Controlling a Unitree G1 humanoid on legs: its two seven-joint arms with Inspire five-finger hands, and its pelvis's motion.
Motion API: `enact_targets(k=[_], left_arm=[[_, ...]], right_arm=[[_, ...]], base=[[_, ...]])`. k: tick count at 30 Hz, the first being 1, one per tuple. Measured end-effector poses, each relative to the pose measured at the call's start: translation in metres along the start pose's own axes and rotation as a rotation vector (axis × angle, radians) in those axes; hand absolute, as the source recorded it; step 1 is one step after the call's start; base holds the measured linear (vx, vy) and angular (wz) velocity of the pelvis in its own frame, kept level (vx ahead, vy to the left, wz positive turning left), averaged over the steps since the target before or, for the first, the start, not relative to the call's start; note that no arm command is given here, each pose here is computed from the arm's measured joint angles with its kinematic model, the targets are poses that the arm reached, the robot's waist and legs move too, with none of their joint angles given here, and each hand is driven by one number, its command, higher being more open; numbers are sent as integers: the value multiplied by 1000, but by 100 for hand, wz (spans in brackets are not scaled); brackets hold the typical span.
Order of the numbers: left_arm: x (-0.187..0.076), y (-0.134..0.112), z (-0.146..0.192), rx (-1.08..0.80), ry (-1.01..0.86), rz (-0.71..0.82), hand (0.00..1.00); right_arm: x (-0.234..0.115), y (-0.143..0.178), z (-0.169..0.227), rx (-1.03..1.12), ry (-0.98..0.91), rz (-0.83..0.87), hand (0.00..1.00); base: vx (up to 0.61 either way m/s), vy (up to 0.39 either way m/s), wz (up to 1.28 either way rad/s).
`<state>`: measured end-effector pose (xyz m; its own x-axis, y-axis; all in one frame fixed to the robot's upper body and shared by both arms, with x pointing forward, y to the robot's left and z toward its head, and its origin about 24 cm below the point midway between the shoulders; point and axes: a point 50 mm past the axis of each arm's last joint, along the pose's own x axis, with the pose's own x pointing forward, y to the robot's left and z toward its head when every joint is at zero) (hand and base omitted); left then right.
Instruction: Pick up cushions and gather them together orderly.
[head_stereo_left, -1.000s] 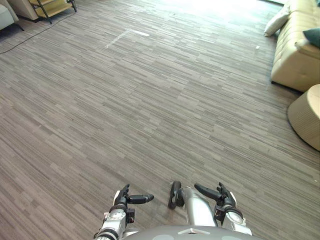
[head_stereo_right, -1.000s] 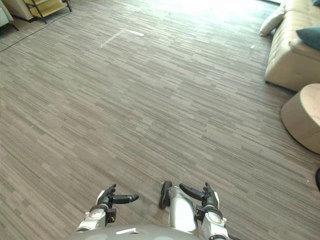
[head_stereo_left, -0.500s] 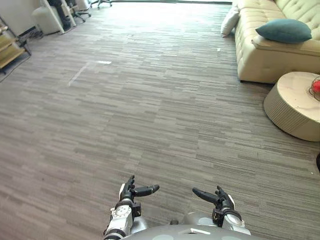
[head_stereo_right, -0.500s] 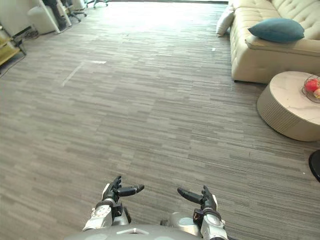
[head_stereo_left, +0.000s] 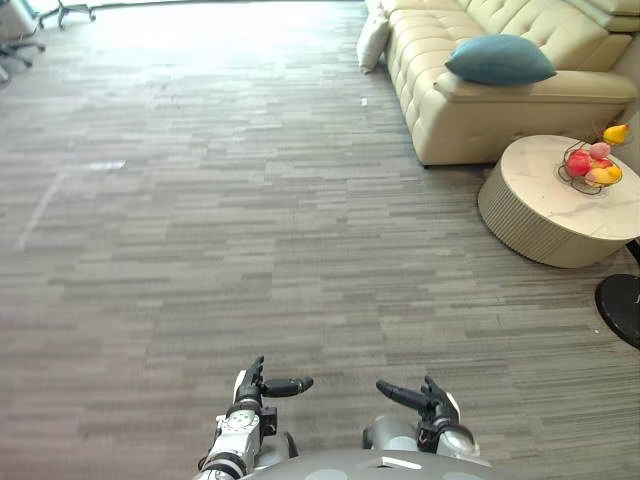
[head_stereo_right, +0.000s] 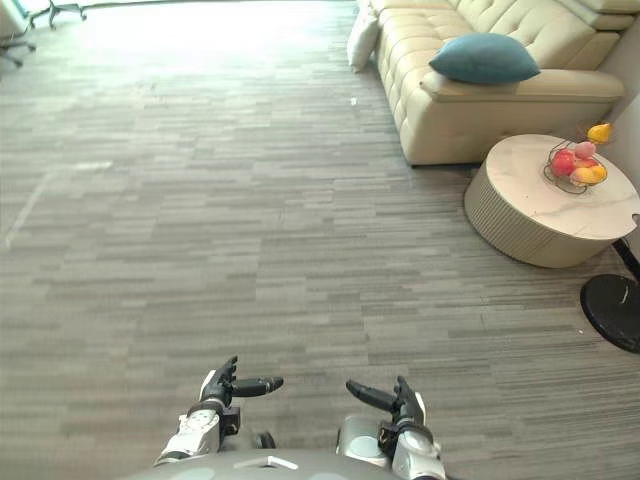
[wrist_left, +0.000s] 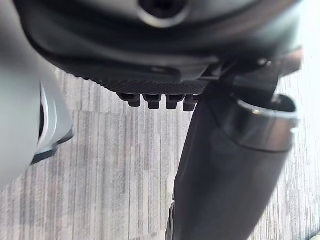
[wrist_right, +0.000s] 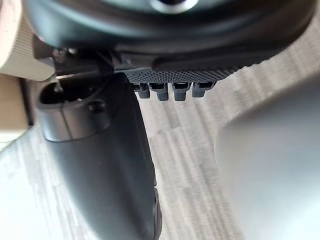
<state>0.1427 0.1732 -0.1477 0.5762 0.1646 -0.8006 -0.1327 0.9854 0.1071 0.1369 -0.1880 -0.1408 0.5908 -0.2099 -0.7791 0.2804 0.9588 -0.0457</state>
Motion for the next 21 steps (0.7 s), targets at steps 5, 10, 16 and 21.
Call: enact_targets(k=[5,10,16,21], left_arm=[[-2,0,-14,39,55,-15,100],[-4,-22,-12,-3,52,-82,100],[-5,-14,2,-102,-39,-37,100],[-4,-13,12,-126,-85,-30,100]], right_arm=[[2,2,5,6,-10,6,100],[4,-5,5,14,13,-17,100],[0,-3,-9,-21,57,-4,100],[-1,-4,-14,-13,84,-14,100]], base=[[624,-136,8],[557,-222,19],[439,-85,-2],[406,87,-25]])
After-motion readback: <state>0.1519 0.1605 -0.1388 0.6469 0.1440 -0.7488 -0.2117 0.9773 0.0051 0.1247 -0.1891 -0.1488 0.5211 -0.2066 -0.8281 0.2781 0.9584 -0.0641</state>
